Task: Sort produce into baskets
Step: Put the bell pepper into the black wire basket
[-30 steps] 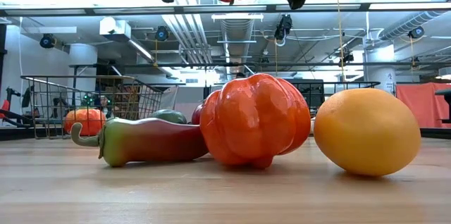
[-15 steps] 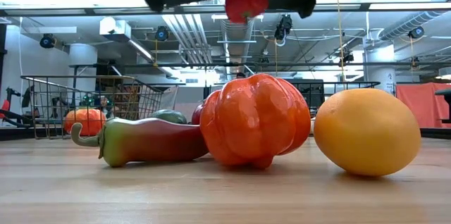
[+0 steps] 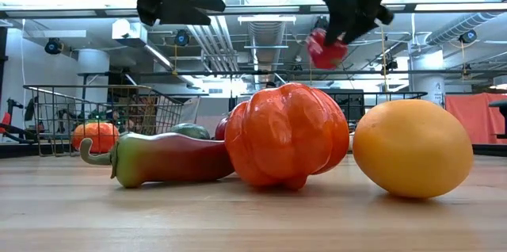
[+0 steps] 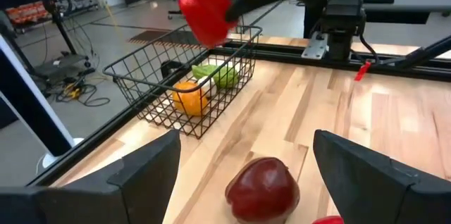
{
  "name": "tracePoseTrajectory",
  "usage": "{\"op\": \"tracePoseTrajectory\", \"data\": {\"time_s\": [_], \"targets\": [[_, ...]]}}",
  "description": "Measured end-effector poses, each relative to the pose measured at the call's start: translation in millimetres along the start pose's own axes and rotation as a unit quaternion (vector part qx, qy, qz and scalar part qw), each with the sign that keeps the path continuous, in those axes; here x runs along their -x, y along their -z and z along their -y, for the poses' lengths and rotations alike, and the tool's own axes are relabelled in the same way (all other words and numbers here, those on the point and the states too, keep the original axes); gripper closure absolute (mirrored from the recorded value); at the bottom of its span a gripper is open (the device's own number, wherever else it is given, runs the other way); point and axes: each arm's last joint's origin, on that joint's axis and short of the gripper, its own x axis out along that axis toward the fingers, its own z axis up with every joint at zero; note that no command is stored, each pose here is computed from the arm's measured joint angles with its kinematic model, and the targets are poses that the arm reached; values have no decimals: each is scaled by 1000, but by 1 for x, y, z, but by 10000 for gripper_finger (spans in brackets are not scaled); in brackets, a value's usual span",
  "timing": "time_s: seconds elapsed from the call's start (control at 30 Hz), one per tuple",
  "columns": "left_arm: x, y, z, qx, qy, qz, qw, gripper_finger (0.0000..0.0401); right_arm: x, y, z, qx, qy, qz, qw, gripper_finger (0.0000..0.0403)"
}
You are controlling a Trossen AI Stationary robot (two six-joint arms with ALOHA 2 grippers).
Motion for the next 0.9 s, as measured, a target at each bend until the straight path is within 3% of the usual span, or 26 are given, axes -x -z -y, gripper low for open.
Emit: {"op": "tracePoseTrajectory", "data": {"time_s": [0.1, 0.4, 0.63, 0.9], "targets": [[0, 0, 0, 5, 0, 0, 1000, 97, -11, -10, 23, -50, 28, -24, 998, 164], [0, 0, 0, 7, 0, -1, 1000, 97, -58, -25, 81, -139, -20, -99, 985, 160], [-2, 2, 1, 4, -1, -4, 1000, 97, -93, -28, 84, -150, -74, -115, 979, 162], [-2, 2, 1, 4, -1, -4, 1000, 97, -122, -21, 83, -151, -59, -148, 975, 159]]}}
